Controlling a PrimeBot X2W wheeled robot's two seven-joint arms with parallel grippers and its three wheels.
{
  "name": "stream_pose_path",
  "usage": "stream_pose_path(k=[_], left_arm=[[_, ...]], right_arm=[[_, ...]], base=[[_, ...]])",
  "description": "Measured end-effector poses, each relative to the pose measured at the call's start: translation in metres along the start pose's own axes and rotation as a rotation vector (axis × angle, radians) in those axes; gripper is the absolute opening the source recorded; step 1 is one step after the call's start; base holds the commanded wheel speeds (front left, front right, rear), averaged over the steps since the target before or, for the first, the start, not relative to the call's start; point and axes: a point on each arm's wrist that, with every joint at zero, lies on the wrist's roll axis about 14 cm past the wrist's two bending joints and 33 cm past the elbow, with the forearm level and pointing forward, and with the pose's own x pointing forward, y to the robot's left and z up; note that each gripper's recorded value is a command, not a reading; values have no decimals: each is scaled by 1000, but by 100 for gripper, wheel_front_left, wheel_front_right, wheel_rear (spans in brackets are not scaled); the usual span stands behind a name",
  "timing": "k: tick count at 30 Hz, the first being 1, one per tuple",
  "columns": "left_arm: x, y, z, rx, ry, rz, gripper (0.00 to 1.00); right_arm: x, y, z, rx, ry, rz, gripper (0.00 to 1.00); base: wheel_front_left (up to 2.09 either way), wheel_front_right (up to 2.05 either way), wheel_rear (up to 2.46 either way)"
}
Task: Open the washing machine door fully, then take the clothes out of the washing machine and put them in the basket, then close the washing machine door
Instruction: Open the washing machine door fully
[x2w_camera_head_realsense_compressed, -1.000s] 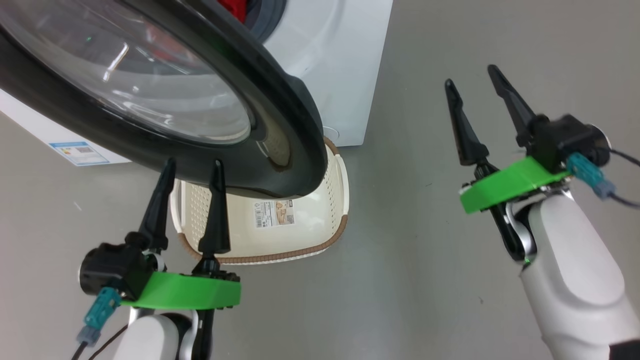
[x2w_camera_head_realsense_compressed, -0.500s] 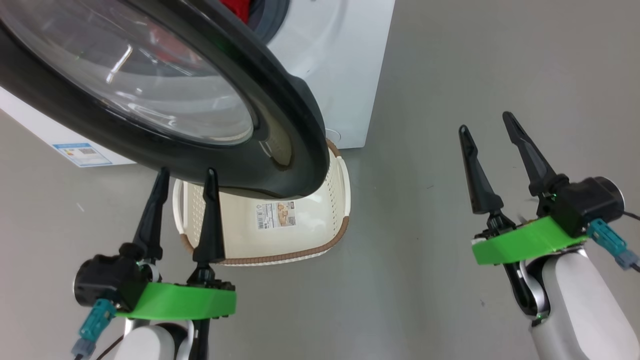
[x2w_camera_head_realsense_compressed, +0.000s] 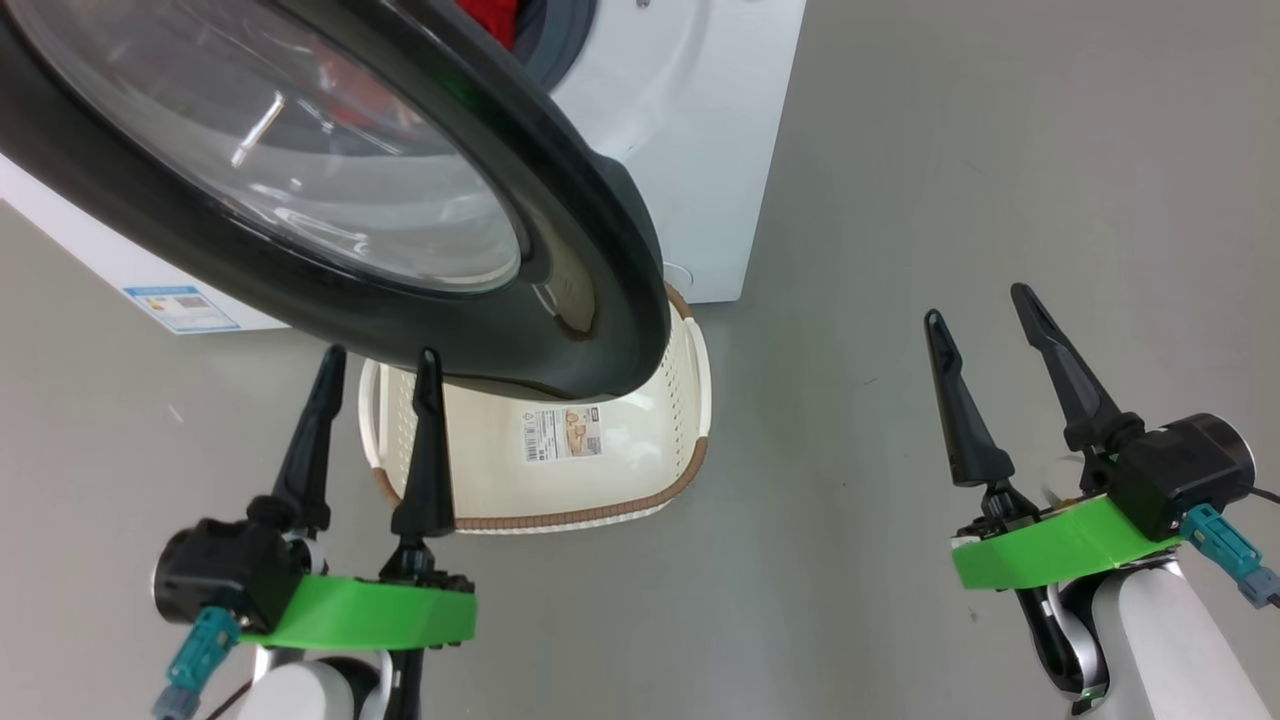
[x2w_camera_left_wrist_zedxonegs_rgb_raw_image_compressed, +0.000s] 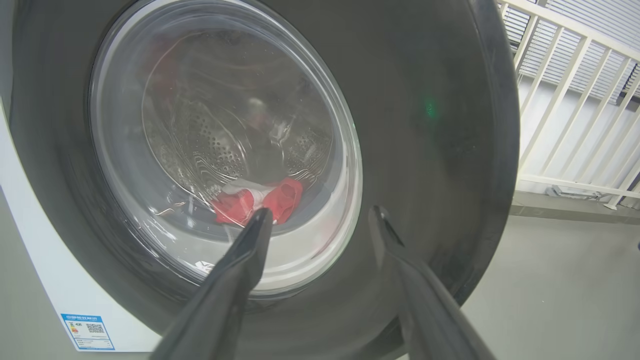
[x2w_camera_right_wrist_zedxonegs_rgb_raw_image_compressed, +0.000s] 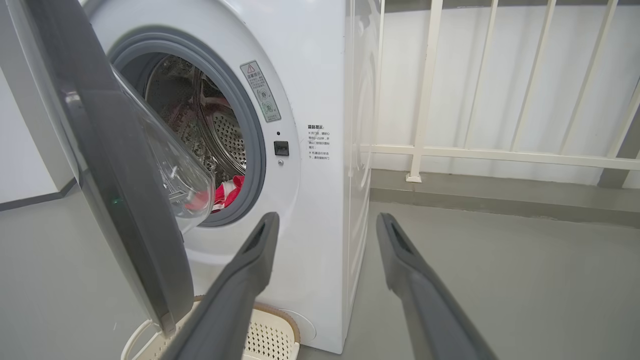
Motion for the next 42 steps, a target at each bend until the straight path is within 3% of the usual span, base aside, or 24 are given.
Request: stream_pose_path(k=[11,12,15,21,24,29,35,36,42], left_arm=[[-4,1,1,3,2,3,100],[-4,1,0,3,5,3,100],[-4,1,-2,3,9,3,100],[-4,2,-5,3,17,4,100],[-5,3,-7,-6,23,2,100],[-6,5,-6,-13,20,10,100],[-6,4,-7,-50,25,4,100],[-4,3,-8,-50,23,-5,100],[-1,4,-5,-53,15,-7,100]], right_arm=[[-2,5,-2,4,6,12,100],[-2,6,-3,6,9,16,90],[-1,13,-7,11,20,35,0],[5,22,-15,44,40,59,0],[18,22,-9,116,13,51,0],[34,21,-19,411,28,-1,0],[69,62,-23,742,120,78,0],[93,82,-16,965,216,150,0],[115,106,-1,1141,361,300,0]], base=[[0,0,0],[0,0,0],[0,0,0],[0,0,0],[0,0,0],[0,0,0],[0,0,0],[0,0,0],[0,0,0]])
